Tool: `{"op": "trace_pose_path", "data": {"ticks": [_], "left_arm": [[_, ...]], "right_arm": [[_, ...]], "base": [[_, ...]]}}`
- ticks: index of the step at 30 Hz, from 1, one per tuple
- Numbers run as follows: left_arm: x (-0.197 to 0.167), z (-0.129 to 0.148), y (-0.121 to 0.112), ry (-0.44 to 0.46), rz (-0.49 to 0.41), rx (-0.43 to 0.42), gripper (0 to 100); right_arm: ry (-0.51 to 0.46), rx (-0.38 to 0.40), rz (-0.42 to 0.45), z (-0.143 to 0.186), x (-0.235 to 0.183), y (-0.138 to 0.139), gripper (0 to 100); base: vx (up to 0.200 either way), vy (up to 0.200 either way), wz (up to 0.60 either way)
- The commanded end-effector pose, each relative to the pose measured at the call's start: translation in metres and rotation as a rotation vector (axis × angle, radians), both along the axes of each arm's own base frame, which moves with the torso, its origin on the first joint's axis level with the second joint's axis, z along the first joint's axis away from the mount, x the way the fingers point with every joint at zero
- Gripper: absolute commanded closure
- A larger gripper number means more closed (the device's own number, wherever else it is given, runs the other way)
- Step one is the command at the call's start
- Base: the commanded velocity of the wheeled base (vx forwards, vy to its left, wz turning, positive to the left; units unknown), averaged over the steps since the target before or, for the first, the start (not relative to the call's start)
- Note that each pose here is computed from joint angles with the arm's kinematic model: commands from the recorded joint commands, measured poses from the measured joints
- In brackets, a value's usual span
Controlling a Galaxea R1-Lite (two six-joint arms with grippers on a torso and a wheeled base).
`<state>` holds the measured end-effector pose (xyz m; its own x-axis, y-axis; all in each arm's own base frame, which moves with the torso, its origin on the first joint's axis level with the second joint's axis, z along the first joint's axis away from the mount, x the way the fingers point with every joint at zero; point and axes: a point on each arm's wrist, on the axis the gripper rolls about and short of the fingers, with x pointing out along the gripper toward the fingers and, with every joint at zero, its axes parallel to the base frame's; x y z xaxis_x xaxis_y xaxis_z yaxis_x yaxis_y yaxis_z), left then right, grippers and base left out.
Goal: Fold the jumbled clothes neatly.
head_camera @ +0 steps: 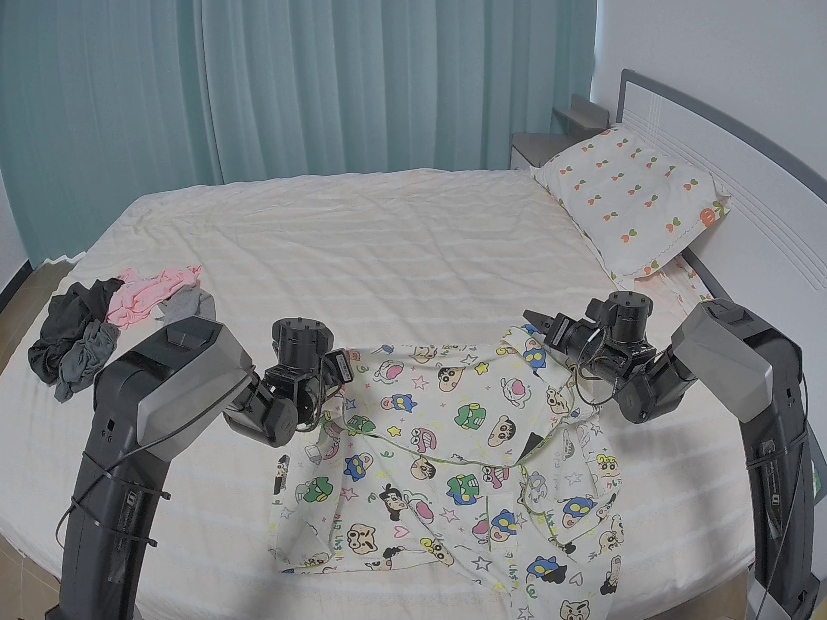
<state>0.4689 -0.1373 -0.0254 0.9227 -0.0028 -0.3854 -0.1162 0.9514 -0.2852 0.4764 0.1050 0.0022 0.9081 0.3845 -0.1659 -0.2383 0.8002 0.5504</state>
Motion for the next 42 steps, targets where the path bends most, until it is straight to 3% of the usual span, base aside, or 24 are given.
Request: {"op": "trace_pose_path", "data": {"ticks": [1,5,7,11,13,16,21,25,31,37,42], "left_arm": [[0.012,0.008,0.021,-0.035,0.058,-0.018,0],[0.022,0.019,0.036,-0.079,0.111,-0.024,0],[0.026,0.022,0.045,-0.094,0.138,-0.024,0],[0.028,0.019,0.056,-0.086,0.160,-0.019,0],[0.029,0.019,0.060,-0.086,0.167,-0.018,0],[0.029,0.021,0.066,-0.091,0.179,-0.020,0],[0.025,0.034,0.075,-0.098,0.199,-0.029,0],[0.006,0.052,0.078,-0.085,0.212,-0.104,0],[-0.035,0.063,0.087,-0.036,0.182,-0.176,0],[-0.071,0.058,0.090,-0.028,0.139,-0.216,0],[-0.087,0.055,0.096,-0.014,0.139,-0.220,0]], "right_arm": [[-0.031,0.018,-0.033,0.006,0.010,-0.008,0],[-0.045,0.065,-0.081,0.011,0.016,-0.009,0],[-0.028,0.139,-0.096,0.016,0.018,-0.009,0],[0.101,0.167,-0.125,0.009,0.021,-0.013,0],[0.122,0.201,-0.148,0.012,0.026,-0.017,0],[0.134,0.307,-0.185,0.021,0.030,-0.019,0],[0.215,0.410,-0.221,0.038,0.036,-0.024,0],[0.222,0.580,-0.274,0.059,0.049,-0.037,0],[0.276,0.736,-0.329,0.077,0.061,-0.051,0],[0.367,0.729,-0.406,0.061,0.068,-0.061,0],[0.360,0.721,-0.421,0.063,0.068,-0.061,0]], "base": [[0.000,0.000,0.00],[0.000,0.000,0.00],[0.000,0.000,0.00],[0.000,0.000,0.00],[0.000,0.000,0.00],[0.000,0.000,0.00],[0.000,0.000,0.00],[0.000,0.000,0.00],[0.000,0.000,0.00],[0.000,0.000,0.00],[0.000,0.000,0.00]]}}
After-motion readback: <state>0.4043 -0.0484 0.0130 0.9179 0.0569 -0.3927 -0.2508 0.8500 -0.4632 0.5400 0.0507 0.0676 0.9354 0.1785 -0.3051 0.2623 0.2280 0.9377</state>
